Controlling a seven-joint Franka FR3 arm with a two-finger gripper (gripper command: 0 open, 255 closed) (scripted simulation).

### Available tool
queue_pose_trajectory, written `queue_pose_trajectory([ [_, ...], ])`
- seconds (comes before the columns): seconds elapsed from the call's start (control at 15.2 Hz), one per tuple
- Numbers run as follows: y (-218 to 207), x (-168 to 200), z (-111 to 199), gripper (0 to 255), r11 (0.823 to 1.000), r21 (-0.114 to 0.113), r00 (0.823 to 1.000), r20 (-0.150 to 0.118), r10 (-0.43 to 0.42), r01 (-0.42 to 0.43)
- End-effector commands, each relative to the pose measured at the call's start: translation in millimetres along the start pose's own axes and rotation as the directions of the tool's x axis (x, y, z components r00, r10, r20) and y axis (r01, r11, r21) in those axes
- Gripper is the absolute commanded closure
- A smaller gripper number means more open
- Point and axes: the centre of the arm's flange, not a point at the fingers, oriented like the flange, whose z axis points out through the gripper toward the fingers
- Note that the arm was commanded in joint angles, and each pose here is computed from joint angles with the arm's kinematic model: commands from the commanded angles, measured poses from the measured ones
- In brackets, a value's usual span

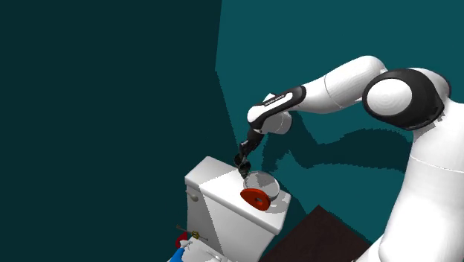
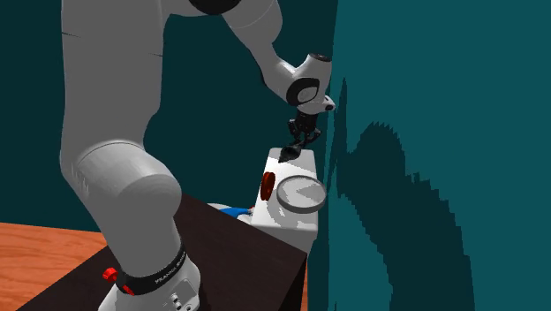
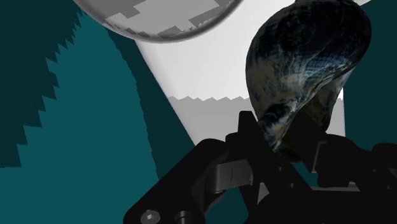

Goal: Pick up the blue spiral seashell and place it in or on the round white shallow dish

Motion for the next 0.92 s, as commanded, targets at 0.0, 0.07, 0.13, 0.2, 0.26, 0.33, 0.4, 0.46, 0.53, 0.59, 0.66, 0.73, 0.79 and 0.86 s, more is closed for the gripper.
queue_pose_trajectory([
  [0.0,17,-15,-11,255,1.0,0.0,1.0,0.0,-0.001,0.001],
  [0.07,26,-23,-17,255,1.0,0.0,1.0,0.0,-0.001,0.001],
  [0.13,35,-31,-22,255,1.0,0.0,1.0,0.0,-0.001,0.001],
  [0.2,44,-40,-28,255,1.0,0.0,1.0,0.0,-0.001,0.001],
  [0.26,53,-48,-33,255,1.0,0.0,1.0,0.0,-0.001,0.001],
  [0.33,61,-56,-39,255,1.0,0.0,1.0,0.0,-0.001,0.001],
  [0.4,70,-64,-45,255,1.0,0.0,1.0,0.0,-0.001,0.001],
  [0.46,79,-72,-50,255,1.0,0.0,1.0,0.0,-0.001,0.001],
  [0.53,82,-75,-52,255,1.0,0.0,1.0,0.0,-0.001,0.001],
  [0.59,83,-75,-47,255,1.0,0.0,1.0,0.0,-0.001,0.001],
  [0.66,84,-76,-42,255,1.0,0.0,1.0,0.0,-0.001,0.001],
  [0.73,85,-77,-37,255,1.0,0.0,1.0,0.0,-0.001,0.001],
  [0.79,86,-78,-32,255,1.0,0.0,1.0,0.0,-0.001,0.001],
  [0.86,87,-79,-27,255,1.0,0.0,1.0,0.0,-0.001,0.001],
])
